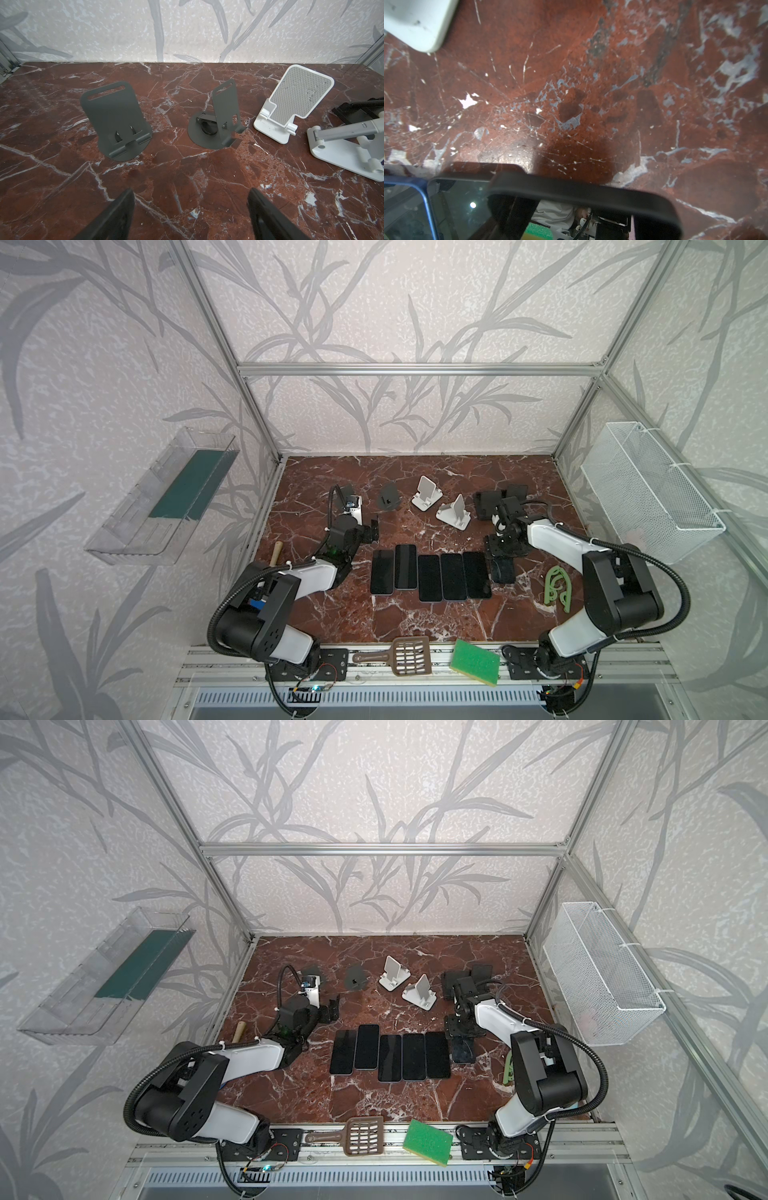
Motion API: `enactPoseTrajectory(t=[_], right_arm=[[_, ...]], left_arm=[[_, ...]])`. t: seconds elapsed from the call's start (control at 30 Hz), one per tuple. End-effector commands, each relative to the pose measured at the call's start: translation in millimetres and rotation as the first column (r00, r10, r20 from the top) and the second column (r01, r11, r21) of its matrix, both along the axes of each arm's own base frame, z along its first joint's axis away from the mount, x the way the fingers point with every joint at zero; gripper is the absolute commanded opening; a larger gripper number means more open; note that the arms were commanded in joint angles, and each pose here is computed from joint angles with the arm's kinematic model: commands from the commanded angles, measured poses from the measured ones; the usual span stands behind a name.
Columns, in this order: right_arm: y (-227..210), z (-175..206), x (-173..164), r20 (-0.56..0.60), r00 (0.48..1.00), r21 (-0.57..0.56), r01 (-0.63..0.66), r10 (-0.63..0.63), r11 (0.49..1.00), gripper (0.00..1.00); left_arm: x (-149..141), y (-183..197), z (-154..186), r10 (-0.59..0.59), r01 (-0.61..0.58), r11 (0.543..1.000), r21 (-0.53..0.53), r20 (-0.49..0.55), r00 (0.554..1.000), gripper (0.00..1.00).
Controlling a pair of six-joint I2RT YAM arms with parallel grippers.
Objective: Remove the phone from the phone stand
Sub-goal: Place the phone to the middle-right of the table.
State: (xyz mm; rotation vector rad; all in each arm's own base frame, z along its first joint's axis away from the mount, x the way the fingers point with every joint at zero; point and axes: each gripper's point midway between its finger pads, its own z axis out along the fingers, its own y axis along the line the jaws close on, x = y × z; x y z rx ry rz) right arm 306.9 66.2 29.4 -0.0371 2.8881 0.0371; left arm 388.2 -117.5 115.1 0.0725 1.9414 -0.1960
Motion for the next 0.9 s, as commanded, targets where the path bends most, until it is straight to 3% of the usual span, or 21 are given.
enactPoseTrajectory(t=[0.0, 0.87], right_arm=[[-2, 2, -4, -0.018, 1.000, -0.014, 0.006, -0.006, 1.000, 0.76], [-4, -10, -7, -0.084, 0.996, -0.047, 0.006, -0.010, 0.999, 0.79]], left_arm=[[8, -5, 16, -0.011, 0.012, 1.000, -0.013, 0.049, 0.999, 0.86], [7, -4, 17, -0.010, 0.011, 1.000, -0.016, 0.051, 0.999, 0.86]])
